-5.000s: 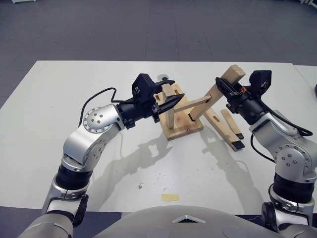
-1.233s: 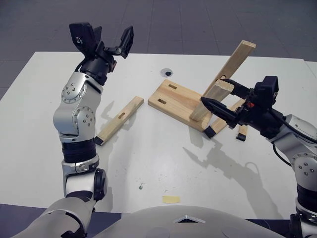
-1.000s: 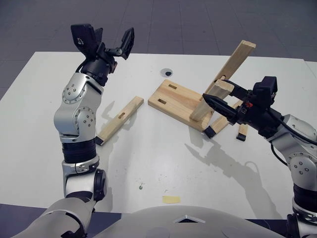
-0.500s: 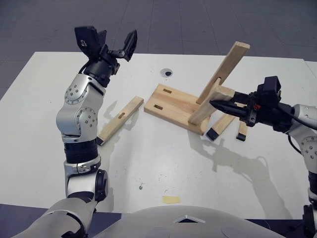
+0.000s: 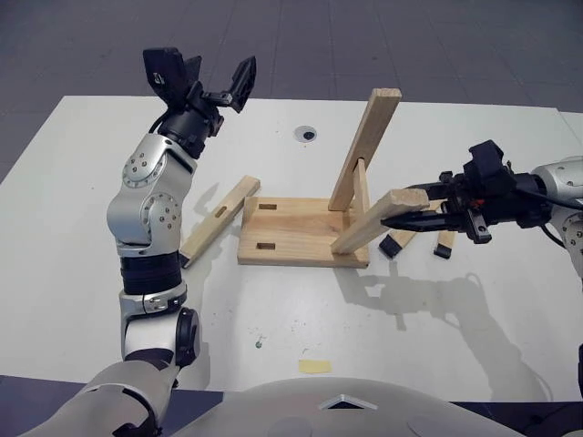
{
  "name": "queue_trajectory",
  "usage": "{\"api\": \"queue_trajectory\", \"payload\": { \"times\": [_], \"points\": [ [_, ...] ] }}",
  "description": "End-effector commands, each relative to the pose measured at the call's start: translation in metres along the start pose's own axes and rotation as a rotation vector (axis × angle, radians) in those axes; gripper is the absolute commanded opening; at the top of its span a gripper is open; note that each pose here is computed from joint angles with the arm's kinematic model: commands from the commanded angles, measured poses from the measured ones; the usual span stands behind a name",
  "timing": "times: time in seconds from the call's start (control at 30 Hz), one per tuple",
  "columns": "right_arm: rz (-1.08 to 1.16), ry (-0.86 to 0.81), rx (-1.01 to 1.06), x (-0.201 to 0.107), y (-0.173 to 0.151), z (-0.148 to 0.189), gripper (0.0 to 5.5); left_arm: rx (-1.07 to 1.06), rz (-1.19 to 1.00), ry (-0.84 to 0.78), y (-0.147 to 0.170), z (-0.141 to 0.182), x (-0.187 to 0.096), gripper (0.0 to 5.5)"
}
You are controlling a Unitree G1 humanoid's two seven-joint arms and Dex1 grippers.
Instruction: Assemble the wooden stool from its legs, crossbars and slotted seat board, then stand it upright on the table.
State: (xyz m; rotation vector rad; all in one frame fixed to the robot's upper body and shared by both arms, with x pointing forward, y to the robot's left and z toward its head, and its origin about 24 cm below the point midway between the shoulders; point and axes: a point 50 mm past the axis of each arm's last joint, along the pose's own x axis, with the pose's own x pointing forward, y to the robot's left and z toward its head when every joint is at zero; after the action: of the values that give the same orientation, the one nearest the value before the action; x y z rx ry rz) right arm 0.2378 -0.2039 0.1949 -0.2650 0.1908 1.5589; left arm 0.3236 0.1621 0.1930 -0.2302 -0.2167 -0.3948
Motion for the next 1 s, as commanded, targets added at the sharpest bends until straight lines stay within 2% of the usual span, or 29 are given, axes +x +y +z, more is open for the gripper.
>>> {"api": "queue_trajectory", "payload": {
  "times": [0.03, 0.13, 0.17, 0.37, 0.5, 0.6, 0.73, 0.9, 1.0],
  "points": [
    [0.011, 0.208, 0.134, 0.002, 0.006, -0.043, 1.1, 0.019, -0.016, 0.013, 0.001, 0.003, 0.004, 5.4],
    [-0.097, 0.14, 0.04, 0.01, -0.009, -0.036, 1.06, 0.006, -0.007, 0.012, 0.002, 0.003, 0.004, 5.4],
    [-0.14, 0.112, 0.025, 0.012, -0.015, -0.033, 1.42, 0.002, -0.001, 0.007, 0.004, 0.005, 0.004, 5.4],
    [-0.545, 0.083, -0.11, 0.005, -0.049, -0.035, 2.41, 0.021, 0.005, 0.015, 0.009, 0.008, 0.003, 5.4],
    [-0.752, -0.027, -0.098, 0.007, -0.061, -0.033, 2.98, 0.032, -0.006, 0.021, 0.006, 0.008, 0.003, 5.4],
    [-0.887, -0.117, -0.096, 0.019, -0.066, -0.033, 3.55, 0.036, -0.04, 0.013, 0.0, 0.01, 0.003, 5.4],
    [-1.184, -0.211, -0.029, 0.031, -0.08, -0.043, 4.15, 0.022, -0.067, 0.029, -0.008, 0.002, 0.002, 5.4],
    [-1.325, -0.274, 0.064, 0.034, -0.063, -0.06, 4.96, 0.023, -0.082, 0.05, -0.011, -0.003, 0.0, 5.4],
    [-1.44, -0.442, 0.244, 0.023, -0.04, -0.079, 5.36, 0.025, -0.065, 0.063, -0.009, -0.008, -0.006, 5.4]
  ]
}}
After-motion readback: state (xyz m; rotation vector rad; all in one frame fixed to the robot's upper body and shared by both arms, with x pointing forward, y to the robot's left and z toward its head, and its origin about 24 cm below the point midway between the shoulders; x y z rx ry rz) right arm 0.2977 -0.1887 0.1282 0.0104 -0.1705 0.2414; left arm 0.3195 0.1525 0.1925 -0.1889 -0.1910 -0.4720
